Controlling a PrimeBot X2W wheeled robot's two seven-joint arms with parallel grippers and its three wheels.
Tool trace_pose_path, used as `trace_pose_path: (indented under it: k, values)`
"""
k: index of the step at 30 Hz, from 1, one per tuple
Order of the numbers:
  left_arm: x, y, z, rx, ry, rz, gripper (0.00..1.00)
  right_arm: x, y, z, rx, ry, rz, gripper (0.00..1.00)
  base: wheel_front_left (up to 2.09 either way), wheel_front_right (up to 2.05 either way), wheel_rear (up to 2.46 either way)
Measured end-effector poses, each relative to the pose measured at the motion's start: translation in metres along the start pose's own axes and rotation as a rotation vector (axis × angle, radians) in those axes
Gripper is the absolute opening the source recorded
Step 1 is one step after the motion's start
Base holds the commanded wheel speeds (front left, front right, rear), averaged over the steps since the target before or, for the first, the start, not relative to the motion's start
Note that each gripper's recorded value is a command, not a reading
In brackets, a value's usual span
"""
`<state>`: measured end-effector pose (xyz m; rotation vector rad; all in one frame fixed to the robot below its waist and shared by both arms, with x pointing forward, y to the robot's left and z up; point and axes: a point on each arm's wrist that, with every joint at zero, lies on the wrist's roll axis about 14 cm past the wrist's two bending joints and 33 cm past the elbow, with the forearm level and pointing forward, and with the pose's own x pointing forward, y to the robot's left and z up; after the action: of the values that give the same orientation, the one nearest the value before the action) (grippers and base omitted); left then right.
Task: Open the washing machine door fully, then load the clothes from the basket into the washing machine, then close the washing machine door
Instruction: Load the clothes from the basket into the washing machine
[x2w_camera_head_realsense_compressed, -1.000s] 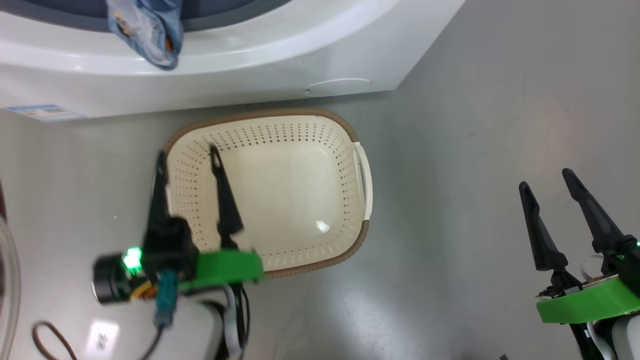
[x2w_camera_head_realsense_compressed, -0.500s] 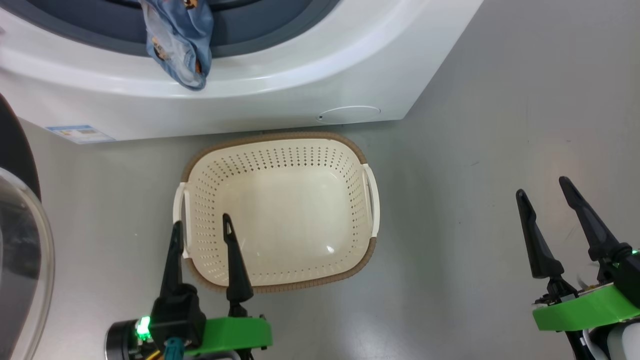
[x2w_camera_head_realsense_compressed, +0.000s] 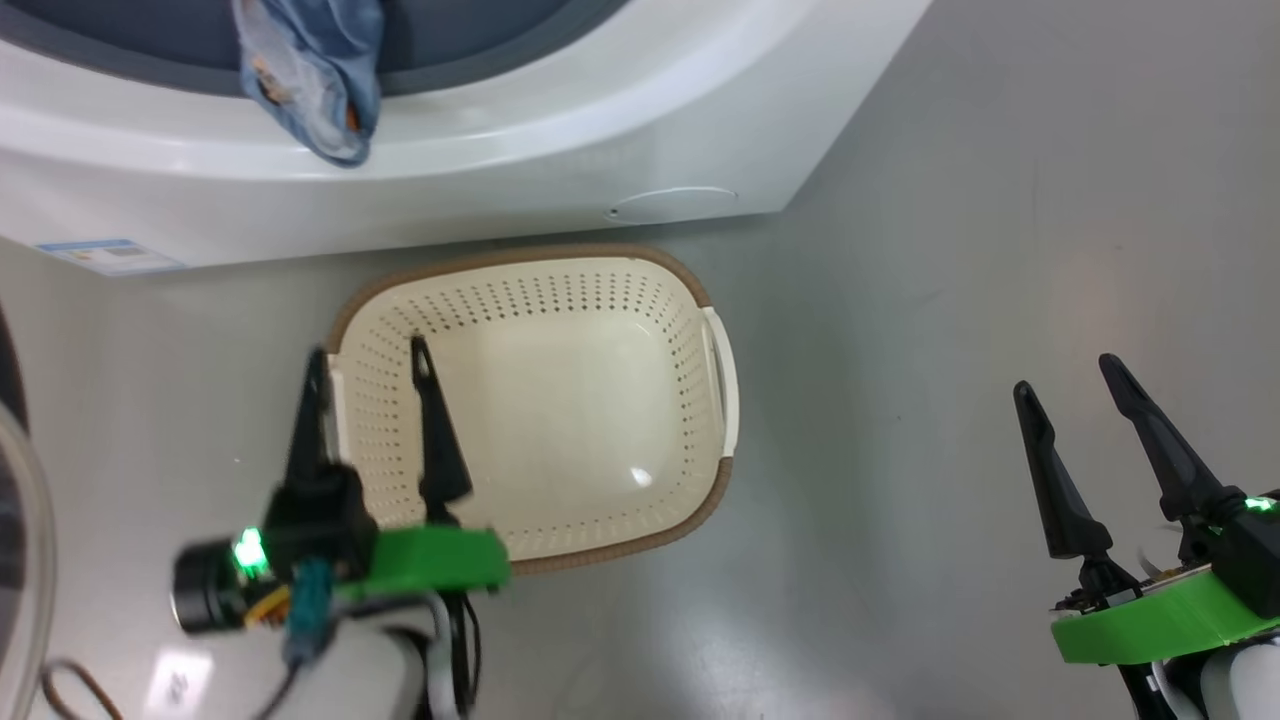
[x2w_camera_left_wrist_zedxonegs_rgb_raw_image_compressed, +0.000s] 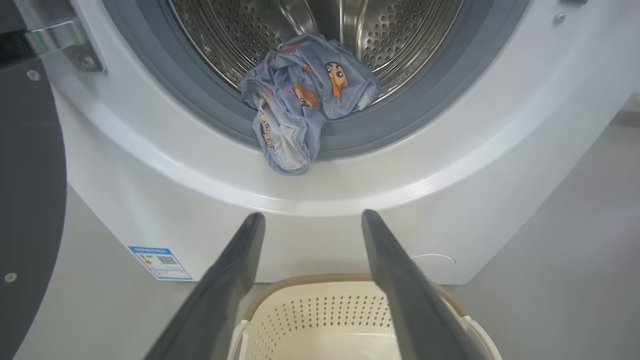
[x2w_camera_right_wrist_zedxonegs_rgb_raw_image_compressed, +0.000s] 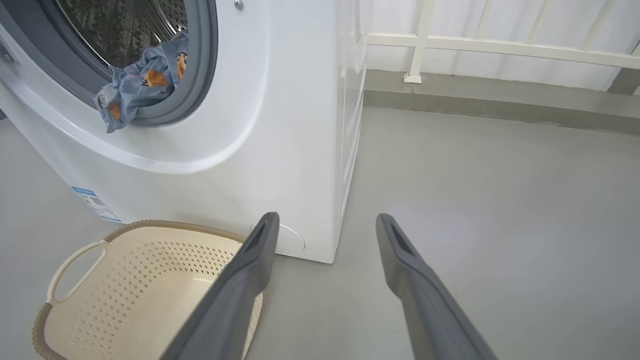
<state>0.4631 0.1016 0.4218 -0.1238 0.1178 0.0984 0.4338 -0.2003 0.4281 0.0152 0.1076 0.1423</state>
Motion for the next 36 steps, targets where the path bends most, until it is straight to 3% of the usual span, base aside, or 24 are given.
trace_pose_path:
  k: [17,22,36]
  values:
    - [0.136,-0.017,-0.009,0.056,0.117,-0.01,1.0,-0.016,-0.021,-0.016,0.038,0.055,-0.119,1.0,0.0,0.0,0.0]
    - [0.155,-0.031,-0.017,0.048,0.186,-0.006,1.0,-0.026,-0.032,-0.019,0.025,0.075,-0.155,1.0,0.0,0.0,0.0]
    - [0.179,-0.009,-0.023,0.105,0.282,0.098,1.0,-0.032,-0.033,-0.018,0.018,0.083,-0.158,1.0,0.0,0.0,0.0]
